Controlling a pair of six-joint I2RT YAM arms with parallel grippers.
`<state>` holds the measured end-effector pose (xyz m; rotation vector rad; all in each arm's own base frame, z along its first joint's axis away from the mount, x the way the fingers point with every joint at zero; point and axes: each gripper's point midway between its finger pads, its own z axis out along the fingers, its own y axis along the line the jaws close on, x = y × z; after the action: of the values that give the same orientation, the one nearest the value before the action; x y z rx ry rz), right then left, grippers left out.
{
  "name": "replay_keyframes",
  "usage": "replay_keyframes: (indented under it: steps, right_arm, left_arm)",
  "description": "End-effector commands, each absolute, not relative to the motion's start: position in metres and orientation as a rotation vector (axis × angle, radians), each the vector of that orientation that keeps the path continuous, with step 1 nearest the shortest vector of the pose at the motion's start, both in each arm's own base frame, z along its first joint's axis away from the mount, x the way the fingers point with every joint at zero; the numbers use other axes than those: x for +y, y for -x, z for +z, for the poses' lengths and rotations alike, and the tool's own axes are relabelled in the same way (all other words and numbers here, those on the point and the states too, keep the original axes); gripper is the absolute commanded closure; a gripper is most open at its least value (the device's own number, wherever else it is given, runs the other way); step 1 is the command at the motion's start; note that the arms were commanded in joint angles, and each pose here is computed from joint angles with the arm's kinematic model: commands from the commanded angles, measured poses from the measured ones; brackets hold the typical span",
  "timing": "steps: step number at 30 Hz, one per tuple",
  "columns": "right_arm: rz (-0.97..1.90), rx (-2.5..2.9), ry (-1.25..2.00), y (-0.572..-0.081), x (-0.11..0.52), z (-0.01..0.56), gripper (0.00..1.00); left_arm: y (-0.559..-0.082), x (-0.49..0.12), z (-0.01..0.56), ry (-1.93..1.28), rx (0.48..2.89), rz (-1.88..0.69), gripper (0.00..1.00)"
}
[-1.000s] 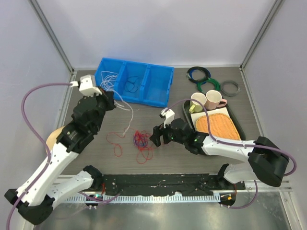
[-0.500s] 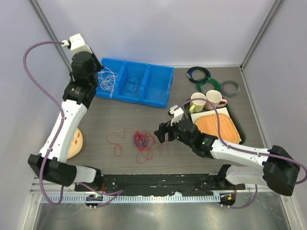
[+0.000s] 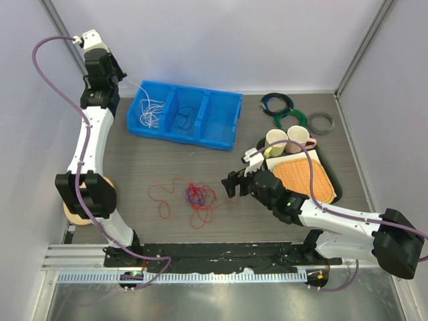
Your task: Untangle the cables
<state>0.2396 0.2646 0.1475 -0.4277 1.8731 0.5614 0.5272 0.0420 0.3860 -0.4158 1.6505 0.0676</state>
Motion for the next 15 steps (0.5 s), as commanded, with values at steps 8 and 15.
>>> replay_keyframes:
  steps: [8, 15]
  right_arm:
    - [0.512, 1.762, 0.365, -0.256, 0.259, 0.171, 0.16]
    - [0.481, 1.782, 0.370, -0.259, 0.258, 0.163, 0.16]
  left_arm:
    - [-0.572, 0.049, 0.385, 0.305, 1.610, -0.050, 1.00]
    - [-0.598, 0.047, 0.335, 0.284, 1.682, -0.077, 1.00]
